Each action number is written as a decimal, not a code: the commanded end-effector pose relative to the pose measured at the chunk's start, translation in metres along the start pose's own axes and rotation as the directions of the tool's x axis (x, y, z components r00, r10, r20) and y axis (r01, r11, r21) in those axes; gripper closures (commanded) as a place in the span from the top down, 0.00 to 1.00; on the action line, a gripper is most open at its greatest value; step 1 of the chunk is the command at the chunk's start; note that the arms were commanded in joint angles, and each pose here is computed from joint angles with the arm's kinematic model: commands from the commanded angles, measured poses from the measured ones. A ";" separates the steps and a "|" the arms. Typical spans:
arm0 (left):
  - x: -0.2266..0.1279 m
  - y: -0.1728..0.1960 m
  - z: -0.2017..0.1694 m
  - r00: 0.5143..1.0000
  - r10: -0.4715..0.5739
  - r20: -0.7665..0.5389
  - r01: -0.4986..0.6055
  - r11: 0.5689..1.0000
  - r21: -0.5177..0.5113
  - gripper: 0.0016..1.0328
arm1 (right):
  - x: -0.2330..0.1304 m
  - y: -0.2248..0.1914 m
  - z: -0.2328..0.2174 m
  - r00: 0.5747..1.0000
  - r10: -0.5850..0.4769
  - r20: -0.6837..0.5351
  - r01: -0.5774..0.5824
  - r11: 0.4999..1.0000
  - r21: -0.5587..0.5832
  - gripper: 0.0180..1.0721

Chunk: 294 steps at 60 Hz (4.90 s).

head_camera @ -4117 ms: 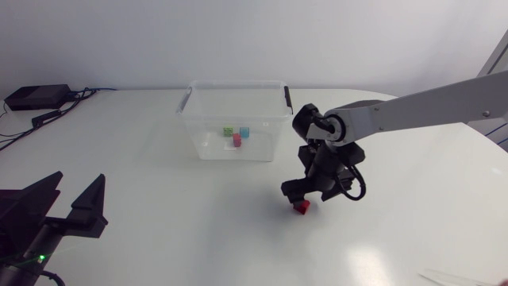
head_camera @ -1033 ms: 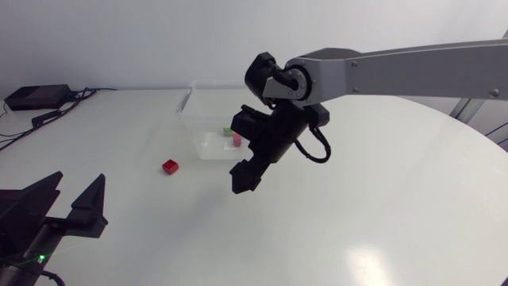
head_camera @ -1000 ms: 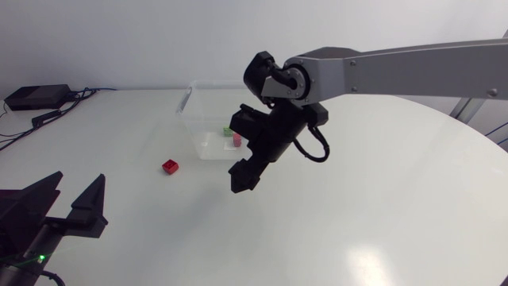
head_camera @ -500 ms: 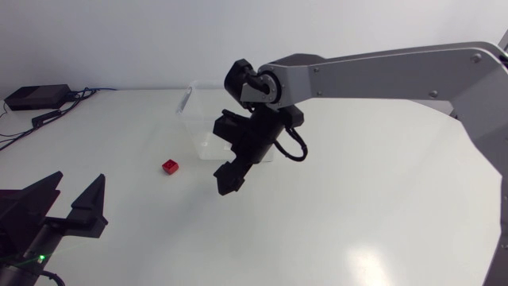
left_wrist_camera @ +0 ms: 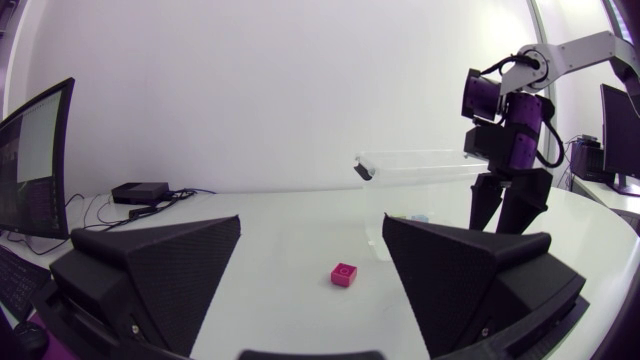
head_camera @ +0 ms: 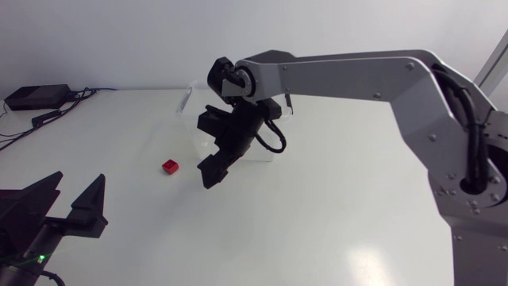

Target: Place the duplo bricks in the container

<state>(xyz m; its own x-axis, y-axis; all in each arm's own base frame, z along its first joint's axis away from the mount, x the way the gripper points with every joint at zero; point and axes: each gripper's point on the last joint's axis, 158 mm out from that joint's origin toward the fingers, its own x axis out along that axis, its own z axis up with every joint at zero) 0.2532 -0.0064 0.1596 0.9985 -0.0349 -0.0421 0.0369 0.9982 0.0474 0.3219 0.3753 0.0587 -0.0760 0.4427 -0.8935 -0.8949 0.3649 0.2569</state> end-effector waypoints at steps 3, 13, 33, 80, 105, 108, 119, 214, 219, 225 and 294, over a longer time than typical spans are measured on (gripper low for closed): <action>0.000 -0.002 -0.005 1.000 -0.007 -0.003 0.007 1.000 0.006 0.96 | 0.010 0.005 0.003 1.000 0.026 -0.018 -0.026 1.000 0.002 0.96; 0.000 -0.002 -0.005 1.000 -0.007 -0.003 0.007 1.000 0.006 0.96 | 0.015 0.006 0.010 1.000 0.026 -0.012 -0.026 1.000 -0.006 0.96; 0.000 -0.001 -0.005 1.000 -0.005 -0.003 0.005 1.000 0.006 0.96 | 0.023 -0.002 0.018 1.000 0.011 0.010 -0.011 1.000 -0.006 0.96; 0.000 -0.002 -0.005 1.000 -0.007 -0.003 0.007 1.000 0.006 0.96 | 0.045 -0.019 0.043 0.993 -0.043 0.109 0.047 0.998 -0.039 0.96; 0.000 -0.002 -0.005 1.000 -0.007 -0.003 0.007 1.000 0.006 0.96 | 0.020 -0.044 -0.025 0.988 -0.153 -0.002 0.153 0.987 0.056 0.96; 0.000 -0.002 -0.005 1.000 -0.007 -0.003 0.007 1.000 0.006 0.96 | 0.015 -0.050 -0.040 0.983 -0.183 -0.026 0.185 0.980 0.071 0.96; 0.000 -0.002 -0.005 1.000 -0.007 -0.003 0.007 1.000 0.006 0.96 | 0.001 -0.060 -0.080 0.969 -0.235 -0.074 0.242 0.964 0.113 0.96; 0.000 -0.002 -0.005 1.000 -0.007 -0.003 0.007 1.000 0.006 0.96 | 0.045 -0.043 -0.118 0.964 -0.064 -0.260 0.194 0.837 0.512 0.05; 0.000 -0.002 -0.005 1.000 -0.007 -0.003 0.007 1.000 0.006 0.96 | 0.027 -0.049 -0.110 0.968 -0.105 -0.226 0.210 0.834 0.510 0.05; 0.000 -0.002 -0.005 1.000 -0.007 -0.003 0.007 1.000 0.006 0.96 | -0.007 -0.052 -0.094 0.974 -0.161 -0.157 0.220 0.833 0.507 0.05; 0.000 -0.002 -0.005 1.000 -0.007 -0.003 0.007 1.000 0.006 0.96 | -0.199 -0.125 -0.001 0.726 -0.631 0.275 0.432 0.729 0.532 0.95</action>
<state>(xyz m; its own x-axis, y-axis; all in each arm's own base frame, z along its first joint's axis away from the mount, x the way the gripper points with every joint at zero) 0.2532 -0.0064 0.1597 0.9985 -0.0349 -0.0417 0.0369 0.9982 0.0474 0.4624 0.2503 0.1926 0.6178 0.3212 -0.7177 -0.4551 0.8904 0.0068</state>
